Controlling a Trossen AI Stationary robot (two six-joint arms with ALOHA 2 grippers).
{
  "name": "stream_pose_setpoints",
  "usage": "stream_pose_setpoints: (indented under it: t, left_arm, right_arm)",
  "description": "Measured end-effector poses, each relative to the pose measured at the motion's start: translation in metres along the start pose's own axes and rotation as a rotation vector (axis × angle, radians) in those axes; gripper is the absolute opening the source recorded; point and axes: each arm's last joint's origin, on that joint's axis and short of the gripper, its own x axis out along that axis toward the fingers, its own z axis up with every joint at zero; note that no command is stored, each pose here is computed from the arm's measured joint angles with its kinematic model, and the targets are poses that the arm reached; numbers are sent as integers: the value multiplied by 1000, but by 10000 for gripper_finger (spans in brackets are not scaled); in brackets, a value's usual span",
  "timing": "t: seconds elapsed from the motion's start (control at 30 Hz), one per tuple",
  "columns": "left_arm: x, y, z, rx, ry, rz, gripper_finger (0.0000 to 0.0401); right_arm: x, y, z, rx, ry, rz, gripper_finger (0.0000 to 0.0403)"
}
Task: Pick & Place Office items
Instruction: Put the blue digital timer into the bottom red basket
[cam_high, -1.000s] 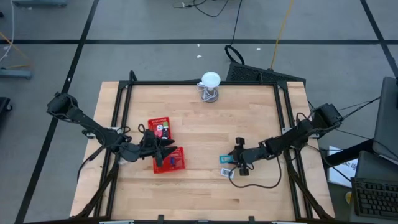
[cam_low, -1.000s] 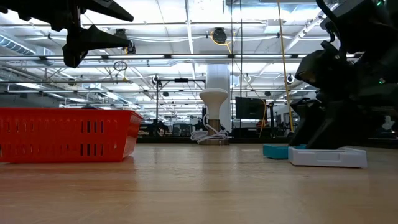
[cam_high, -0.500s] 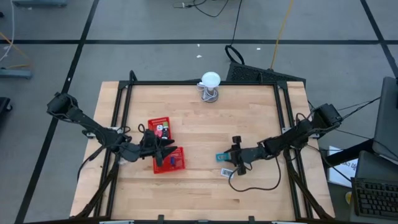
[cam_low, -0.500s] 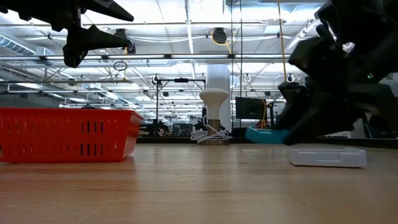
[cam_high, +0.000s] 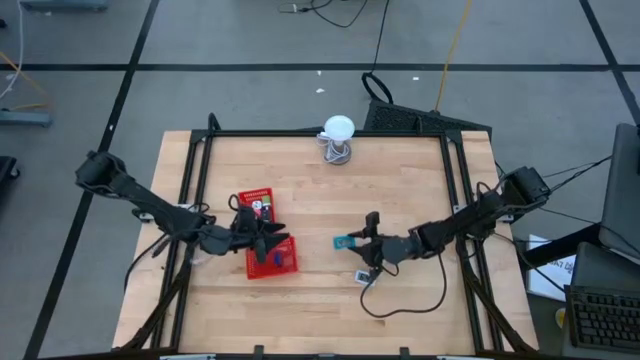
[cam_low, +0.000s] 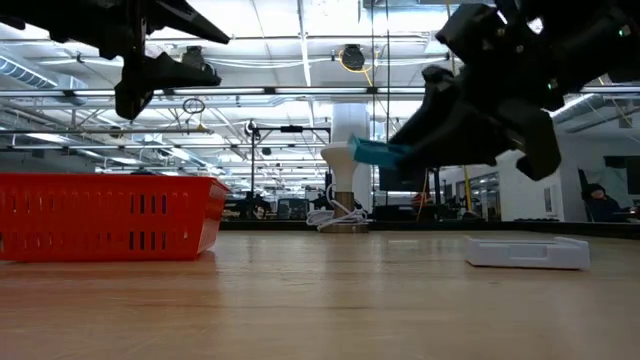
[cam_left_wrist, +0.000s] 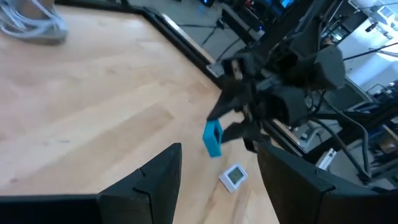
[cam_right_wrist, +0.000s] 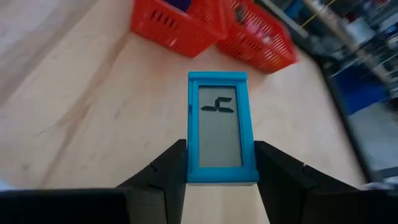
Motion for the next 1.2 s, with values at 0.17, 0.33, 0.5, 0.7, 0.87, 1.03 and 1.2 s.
stream_pose_setpoints:
  t: [0.17,0.33,0.5,0.7,0.87,1.03,1.2]
  left_arm:
    - [15,-1,-8,-40,-7,-38,212]
    - [32,1,-16,-66,-28,-73,212]
    - [46,8,-23,-78,-38,-72,212]
    - [60,11,-29,-103,-32,-59,212]
    - [82,-5,-28,-42,-5,-112,212]
    - [107,-24,-25,62,3,-152,212]
    - [119,-28,-23,100,18,-107,212]
  right_arm:
    - [-2,0,10,-80,7,-95,147]
    - [-3,0,18,-94,-8,-113,147]
    - [-2,-3,28,-101,-29,-124,147]
    - [-2,-5,35,-110,-55,-136,147]
    - [-2,-5,36,-105,-68,-141,147]
    - [-2,-5,36,-104,-62,-146,147]
    - [-5,-3,33,-119,-26,-191,147]
